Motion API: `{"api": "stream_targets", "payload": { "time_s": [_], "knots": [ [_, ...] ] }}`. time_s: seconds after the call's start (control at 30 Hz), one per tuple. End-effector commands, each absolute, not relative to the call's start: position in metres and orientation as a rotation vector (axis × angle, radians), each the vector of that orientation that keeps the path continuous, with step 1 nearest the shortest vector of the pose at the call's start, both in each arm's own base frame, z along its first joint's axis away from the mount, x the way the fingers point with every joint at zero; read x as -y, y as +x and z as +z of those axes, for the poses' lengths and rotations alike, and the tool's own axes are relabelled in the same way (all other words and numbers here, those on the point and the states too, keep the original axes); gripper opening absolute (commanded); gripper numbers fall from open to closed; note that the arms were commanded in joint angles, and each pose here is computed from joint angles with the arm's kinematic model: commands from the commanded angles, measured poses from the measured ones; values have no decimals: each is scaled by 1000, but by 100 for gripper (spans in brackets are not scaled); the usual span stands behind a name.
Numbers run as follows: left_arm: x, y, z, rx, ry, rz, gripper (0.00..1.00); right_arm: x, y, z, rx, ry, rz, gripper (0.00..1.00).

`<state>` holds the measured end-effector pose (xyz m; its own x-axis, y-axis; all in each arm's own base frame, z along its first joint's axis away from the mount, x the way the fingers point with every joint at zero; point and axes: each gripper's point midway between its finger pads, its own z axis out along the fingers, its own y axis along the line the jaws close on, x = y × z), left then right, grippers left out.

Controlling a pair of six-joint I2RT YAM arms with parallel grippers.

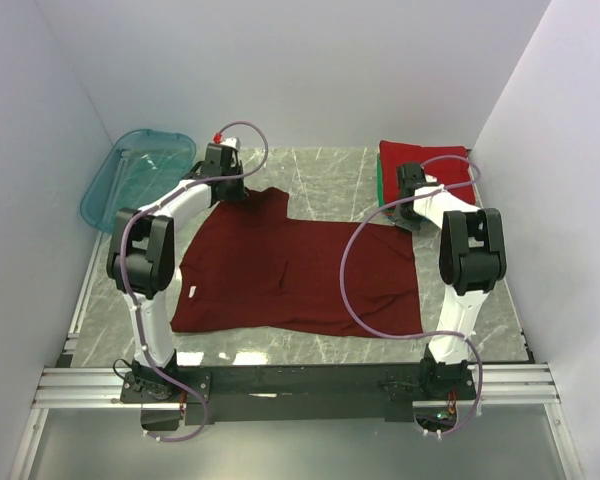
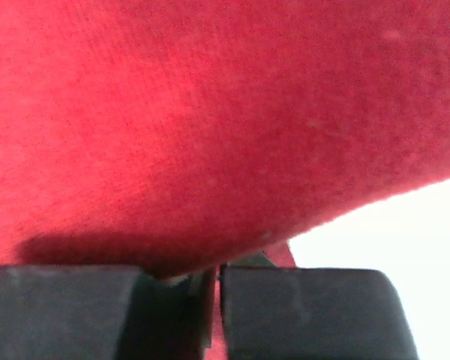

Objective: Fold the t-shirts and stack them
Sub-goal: Fold the tshirt

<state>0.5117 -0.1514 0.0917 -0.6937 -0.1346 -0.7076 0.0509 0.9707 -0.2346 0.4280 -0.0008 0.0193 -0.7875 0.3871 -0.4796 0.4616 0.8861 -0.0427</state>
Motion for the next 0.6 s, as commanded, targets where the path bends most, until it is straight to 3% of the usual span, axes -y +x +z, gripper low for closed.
{"api": "stream_targets", "payload": {
  "time_s": [0.0, 0.2, 0.57],
  "knots": [
    [161, 507, 131, -2230, -49, -384, 0, -3, 441, 45, -2494, 579, -164, 1],
    [158, 487, 142, -2203, -61, -414, 0, -10, 437, 80, -2410, 514, -113, 0],
    [149, 429, 147, -2179, -112, -456, 0, -15, 394, 96, -2381, 523, -112, 0]
  ]
}}
